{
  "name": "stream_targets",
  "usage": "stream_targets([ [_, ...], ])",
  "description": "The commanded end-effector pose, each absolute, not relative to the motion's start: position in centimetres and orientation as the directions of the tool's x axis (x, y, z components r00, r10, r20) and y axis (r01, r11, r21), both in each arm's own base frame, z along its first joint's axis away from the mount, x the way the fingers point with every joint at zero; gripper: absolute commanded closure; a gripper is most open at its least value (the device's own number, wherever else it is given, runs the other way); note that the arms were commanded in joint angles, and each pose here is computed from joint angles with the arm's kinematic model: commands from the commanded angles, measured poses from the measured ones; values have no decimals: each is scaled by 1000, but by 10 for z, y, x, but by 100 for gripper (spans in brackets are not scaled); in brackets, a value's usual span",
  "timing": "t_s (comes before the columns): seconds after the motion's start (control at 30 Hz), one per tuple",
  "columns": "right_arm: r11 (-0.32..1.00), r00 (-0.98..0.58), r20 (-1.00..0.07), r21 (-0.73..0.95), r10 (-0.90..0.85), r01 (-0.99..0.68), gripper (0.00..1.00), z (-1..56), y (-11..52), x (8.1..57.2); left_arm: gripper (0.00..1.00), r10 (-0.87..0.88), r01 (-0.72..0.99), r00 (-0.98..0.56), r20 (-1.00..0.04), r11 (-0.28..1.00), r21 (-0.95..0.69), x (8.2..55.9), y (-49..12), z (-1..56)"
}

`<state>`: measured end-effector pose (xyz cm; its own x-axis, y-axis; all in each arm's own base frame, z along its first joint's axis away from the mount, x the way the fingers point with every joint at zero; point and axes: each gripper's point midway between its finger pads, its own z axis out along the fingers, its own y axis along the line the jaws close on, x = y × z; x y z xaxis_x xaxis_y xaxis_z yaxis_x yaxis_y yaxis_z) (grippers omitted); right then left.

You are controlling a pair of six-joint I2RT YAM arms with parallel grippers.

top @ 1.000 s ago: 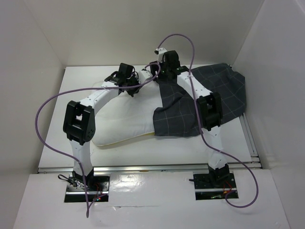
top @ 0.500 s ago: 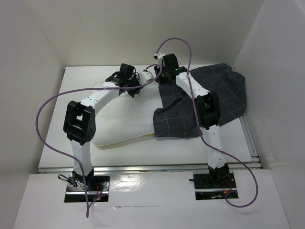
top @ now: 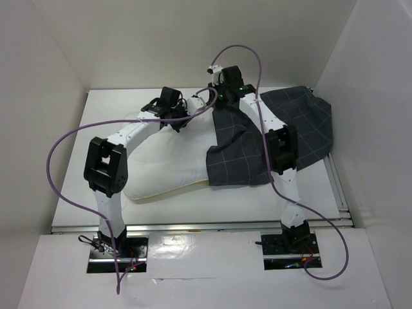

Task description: Put the pillow into the pillowcase

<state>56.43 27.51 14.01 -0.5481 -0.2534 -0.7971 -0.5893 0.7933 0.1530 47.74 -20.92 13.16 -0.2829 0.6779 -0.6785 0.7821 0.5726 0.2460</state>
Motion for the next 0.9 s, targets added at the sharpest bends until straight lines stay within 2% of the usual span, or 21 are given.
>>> stream_targets([
  [0.0, 657, -483, -850, 242, -212, -714, 100, 199, 338, 532, 100, 621, 735, -129, -773, 583, 345, 493, -226, 198],
  [0.4, 606, -496, -837, 274, -232, -746, 100, 194, 376, 504, 100, 556, 709, -62, -829, 609, 356, 499, -247, 244],
  [0.73, 715, -514, -826, 212, -234, -666, 100, 175, 336, 527, 100, 560, 713, -71, -825, 607, 351, 487, -242, 241],
  [0.87, 783, -526, -824, 179, -212, -596, 100, 164, 296, 552, 100, 578, 712, -69, -813, 599, 365, 485, -238, 237],
])
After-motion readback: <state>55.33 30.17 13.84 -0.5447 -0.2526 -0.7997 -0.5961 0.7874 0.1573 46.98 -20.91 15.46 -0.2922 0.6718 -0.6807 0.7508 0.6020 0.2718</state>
